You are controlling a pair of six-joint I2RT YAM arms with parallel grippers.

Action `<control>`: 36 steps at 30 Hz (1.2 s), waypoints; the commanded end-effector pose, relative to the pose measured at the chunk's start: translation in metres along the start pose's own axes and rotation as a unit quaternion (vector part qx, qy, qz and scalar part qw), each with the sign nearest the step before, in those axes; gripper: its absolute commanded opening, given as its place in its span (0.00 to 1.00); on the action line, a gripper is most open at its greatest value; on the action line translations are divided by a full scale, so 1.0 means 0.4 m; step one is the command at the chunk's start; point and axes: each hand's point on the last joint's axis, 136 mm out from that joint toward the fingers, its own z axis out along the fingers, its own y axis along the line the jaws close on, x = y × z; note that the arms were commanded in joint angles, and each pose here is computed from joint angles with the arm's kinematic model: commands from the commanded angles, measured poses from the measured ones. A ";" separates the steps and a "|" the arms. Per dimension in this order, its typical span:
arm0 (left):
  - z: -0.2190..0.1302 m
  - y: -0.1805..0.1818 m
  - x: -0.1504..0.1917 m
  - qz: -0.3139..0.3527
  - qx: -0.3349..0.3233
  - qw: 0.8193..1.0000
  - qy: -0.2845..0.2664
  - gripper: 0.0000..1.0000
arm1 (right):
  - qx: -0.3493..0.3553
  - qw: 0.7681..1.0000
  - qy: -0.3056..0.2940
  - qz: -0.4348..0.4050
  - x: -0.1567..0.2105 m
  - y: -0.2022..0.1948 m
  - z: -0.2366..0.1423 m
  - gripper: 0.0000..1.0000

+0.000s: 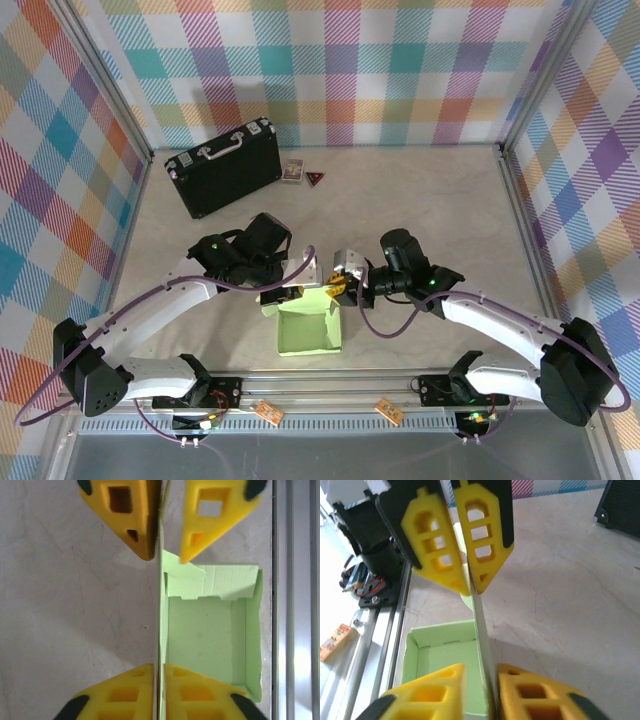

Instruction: Fold the paper box

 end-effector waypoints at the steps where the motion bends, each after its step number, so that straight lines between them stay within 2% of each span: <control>1: -0.013 -0.002 -0.037 0.002 0.004 1.000 -0.025 0.25 | 0.003 0.999 -0.020 -0.038 -0.042 -0.006 -0.003 0.09; 3: -0.024 0.010 -0.048 -0.011 -0.008 0.999 -0.032 0.38 | 0.008 0.999 -0.018 -0.045 -0.041 -0.009 -0.004 0.00; 5: -0.052 0.028 -0.065 -0.028 -0.031 0.998 -0.042 0.49 | 0.023 0.998 -0.016 -0.050 -0.035 -0.019 -0.006 0.00; 7: -0.089 0.052 -0.084 -0.049 -0.065 0.995 -0.060 0.55 | 0.035 0.997 -0.017 -0.059 -0.032 -0.025 -0.009 0.00; 9: -0.132 0.070 -0.092 -0.075 -0.105 0.988 -0.082 0.58 | 0.044 0.997 -0.022 -0.065 -0.032 -0.029 -0.013 0.00; 12: -0.210 0.114 -0.077 -0.154 -0.201 0.958 -0.135 0.63 | 0.060 0.995 -0.030 -0.076 -0.035 -0.040 -0.017 0.00; 13: -0.237 0.129 -0.058 -0.195 -0.238 0.938 -0.157 0.64 | 0.064 0.994 -0.031 -0.079 -0.038 -0.045 -0.020 0.00; 15: -0.300 0.163 0.006 -0.286 -0.326 0.877 -0.205 0.69 | 0.072 0.994 -0.033 -0.081 -0.040 -0.055 -0.029 0.00; 17: -0.370 0.189 0.125 -0.408 -0.424 0.769 -0.248 0.74 | 0.078 0.993 -0.035 -0.085 -0.041 -0.061 -0.041 0.00; 18: -0.386 0.186 0.184 -0.452 -0.454 0.724 -0.256 0.75 | 0.084 0.992 -0.037 -0.087 -0.042 -0.066 -0.046 0.00; 19: -0.391 0.178 0.236 -0.481 -0.475 0.690 -0.257 0.75 | 0.090 0.991 -0.039 -0.088 -0.042 -0.068 -0.053 0.00; 20: -0.386 0.170 0.270 -0.494 -0.486 0.677 -0.249 0.75 | 0.092 0.991 -0.041 -0.090 -0.044 -0.069 -0.057 0.00; 23: -0.361 0.157 0.346 -0.518 -0.509 0.653 -0.216 0.74 | 0.094 0.990 -0.042 -0.095 -0.043 -0.068 -0.066 0.00; 24: -0.351 0.158 0.355 -0.524 -0.509 0.650 -0.210 0.74 | 0.095 0.990 -0.042 -0.096 -0.043 -0.069 -0.068 0.00; 27: -0.297 0.181 0.349 -0.530 -0.488 0.664 -0.201 0.74 | 0.095 0.989 -0.042 -0.104 -0.042 -0.072 -0.075 0.00; 28: -0.264 0.191 0.349 -0.527 -0.479 0.675 -0.192 0.74 | 0.098 0.989 -0.044 -0.106 -0.045 -0.077 -0.081 0.00; 29: -0.227 0.199 0.346 -0.517 -0.468 0.693 -0.183 0.75 | 0.097 0.988 -0.046 -0.109 -0.046 -0.080 -0.086 0.00; 31: -0.158 0.208 0.366 -0.507 -0.464 0.708 -0.160 0.72 | 0.090 0.988 -0.038 -0.122 -0.037 -0.083 -0.089 0.00; 32: -0.139 0.219 0.356 -0.500 -0.459 0.713 -0.173 0.71 | 0.081 0.988 -0.030 -0.130 -0.032 -0.079 -0.087 0.00; 33: -0.105 0.219 0.346 -0.484 -0.442 0.733 -0.180 0.69 | 0.077 0.988 -0.025 -0.134 -0.030 -0.078 -0.089 0.00; 34: -0.080 0.219 0.333 -0.474 -0.427 0.744 -0.197 0.68 | 0.075 0.988 -0.025 -0.134 -0.031 -0.083 -0.091 0.00; 36: -0.060 0.218 0.313 -0.470 -0.404 0.751 -0.226 0.67 | 0.068 0.988 -0.037 -0.131 -0.035 -0.093 -0.100 0.00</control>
